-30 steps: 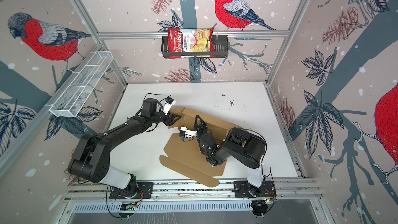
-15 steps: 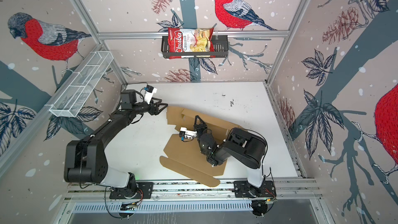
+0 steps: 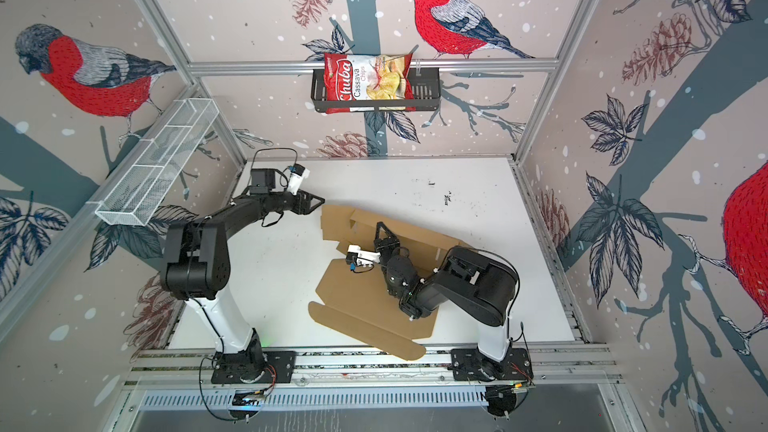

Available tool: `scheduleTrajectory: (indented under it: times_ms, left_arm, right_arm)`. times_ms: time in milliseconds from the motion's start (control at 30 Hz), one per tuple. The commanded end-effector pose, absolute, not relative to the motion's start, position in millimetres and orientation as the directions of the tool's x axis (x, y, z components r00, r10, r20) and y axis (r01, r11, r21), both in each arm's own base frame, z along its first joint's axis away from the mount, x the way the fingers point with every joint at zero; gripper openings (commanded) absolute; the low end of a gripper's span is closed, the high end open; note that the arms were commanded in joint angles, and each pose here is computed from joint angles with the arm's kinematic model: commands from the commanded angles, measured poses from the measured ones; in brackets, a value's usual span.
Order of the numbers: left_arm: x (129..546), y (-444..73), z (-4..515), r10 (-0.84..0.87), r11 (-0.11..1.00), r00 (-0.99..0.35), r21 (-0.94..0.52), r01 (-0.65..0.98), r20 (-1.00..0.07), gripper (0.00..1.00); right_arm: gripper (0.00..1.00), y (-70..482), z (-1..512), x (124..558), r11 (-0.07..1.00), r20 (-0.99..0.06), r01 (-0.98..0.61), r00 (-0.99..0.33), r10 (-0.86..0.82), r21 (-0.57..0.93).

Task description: Fold the paper box

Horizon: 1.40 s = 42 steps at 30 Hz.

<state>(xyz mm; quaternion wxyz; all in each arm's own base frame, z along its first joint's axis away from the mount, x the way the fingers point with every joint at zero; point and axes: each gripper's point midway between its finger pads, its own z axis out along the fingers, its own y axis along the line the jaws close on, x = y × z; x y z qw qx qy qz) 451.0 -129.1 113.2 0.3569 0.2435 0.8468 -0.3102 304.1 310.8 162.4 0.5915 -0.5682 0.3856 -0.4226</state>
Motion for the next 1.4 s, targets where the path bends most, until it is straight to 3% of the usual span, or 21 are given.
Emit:
scheduleTrajectory:
  times_ms: [0, 300, 700, 867, 967, 1133, 1367]
  left_arm:
    - [421, -141, 98, 0.276, 0.633, -0.635, -0.361, 0.685, -0.722, 0.68]
    - [386, -149, 133, 0.288, 0.590, -0.519, -0.278, 0.758, -0.805, 0.74]
    - [356, -183, 128, 0.348, 0.478, -0.462, -0.269, 0.836, -0.816, 0.76]
    - [389, -141, 130, 0.296, 0.598, -0.496, -0.246, 0.763, -0.817, 0.70]
    - [411, -128, 151, 0.244, 0.614, -0.486, -0.254, 0.747, -0.839, 0.69]
    - [444, -114, 122, 0.279, 0.690, -0.551, -0.235, 0.685, -0.787, 0.69]
    - [468, -122, 104, 0.274, 0.670, -0.532, -0.237, 0.703, -0.801, 0.70]
  right_arm:
    - [0.00, 310, 160, 304, 0.001, 0.015, 0.045, 0.350, -0.936, -0.999]
    - [0.00, 307, 163, 305, 0.011, 0.003, 0.040, 0.345, -0.939, -0.999]
    - [0.00, 308, 166, 307, 0.029, -0.014, 0.037, 0.347, -0.938, -0.999]
    - [0.00, 306, 165, 307, 0.027, -0.014, 0.033, 0.348, -0.938, -0.999]
    - [0.00, 306, 165, 306, 0.033, -0.023, 0.023, 0.352, -0.936, -0.999]
    - [0.00, 306, 166, 308, 0.034, -0.021, 0.030, 0.350, -0.937, -0.999]
    - [0.00, 306, 167, 308, 0.034, -0.021, 0.030, 0.352, -0.936, -0.999]
